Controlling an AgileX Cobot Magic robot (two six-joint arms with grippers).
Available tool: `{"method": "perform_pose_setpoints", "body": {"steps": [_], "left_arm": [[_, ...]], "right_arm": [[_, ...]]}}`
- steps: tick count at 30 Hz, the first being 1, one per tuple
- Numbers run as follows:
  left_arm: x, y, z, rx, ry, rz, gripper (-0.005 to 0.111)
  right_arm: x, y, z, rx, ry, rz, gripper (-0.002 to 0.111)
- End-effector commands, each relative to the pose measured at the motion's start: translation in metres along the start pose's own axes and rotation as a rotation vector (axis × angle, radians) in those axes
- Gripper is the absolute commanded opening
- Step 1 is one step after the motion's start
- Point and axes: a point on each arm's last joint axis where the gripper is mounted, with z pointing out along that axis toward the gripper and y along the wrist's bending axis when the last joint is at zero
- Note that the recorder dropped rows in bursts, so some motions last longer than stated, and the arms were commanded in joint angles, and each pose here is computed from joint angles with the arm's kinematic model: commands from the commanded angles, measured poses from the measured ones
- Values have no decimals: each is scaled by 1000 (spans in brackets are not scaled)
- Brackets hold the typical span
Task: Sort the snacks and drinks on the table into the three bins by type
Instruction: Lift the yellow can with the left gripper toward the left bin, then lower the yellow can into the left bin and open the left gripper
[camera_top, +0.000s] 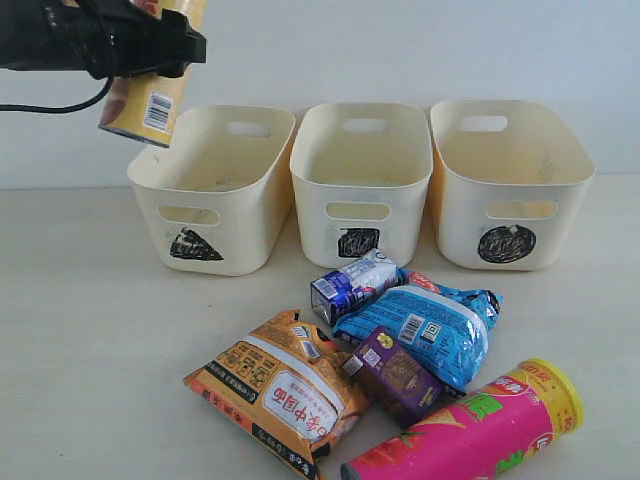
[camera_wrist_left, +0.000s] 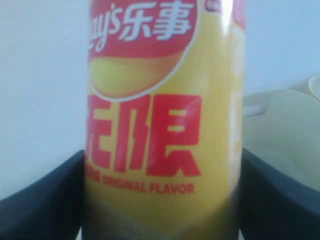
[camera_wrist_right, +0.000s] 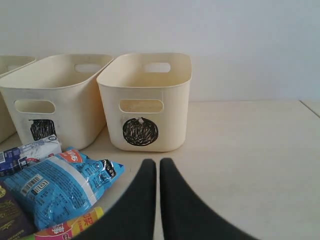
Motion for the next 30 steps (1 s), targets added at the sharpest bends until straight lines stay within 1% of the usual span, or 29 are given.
{"method": "perform_pose_setpoints", "body": {"steps": [1,8,10,16,20,25,26,27,29,30], "left_arm": [[5,2,36,-20,-42,-21,4],[34,0,83,-16,16,-21,4],[40,0,91,-15,26,-20,4],[53,-1,111,-12,48,-20,4],[67,-2,122,-11,74,-20,4],[78,-3,128,-10,96,-20,4],[82,-3,130,-10,103,-20,6],[84,-3,131,-10,107,-20,10],[85,-3,132,-8,113,-20,29],[85,-3,132,-8,113,-20,45]], "right_arm": [[-1,0,0,0,-9,-1,0],[-1,0,0,0,-9,-1,0],[-1,0,0,0,-9,-1,0],[-1,0,0,0,-9,-1,0],[-1,0,0,0,-9,-1,0],[-1,0,0,0,-9,-1,0],[-1,0,0,0,-9,-1,0],[-1,0,0,0,-9,-1,0],[-1,0,0,0,-9,-1,0],[-1,0,0,0,-9,-1,0]]}}
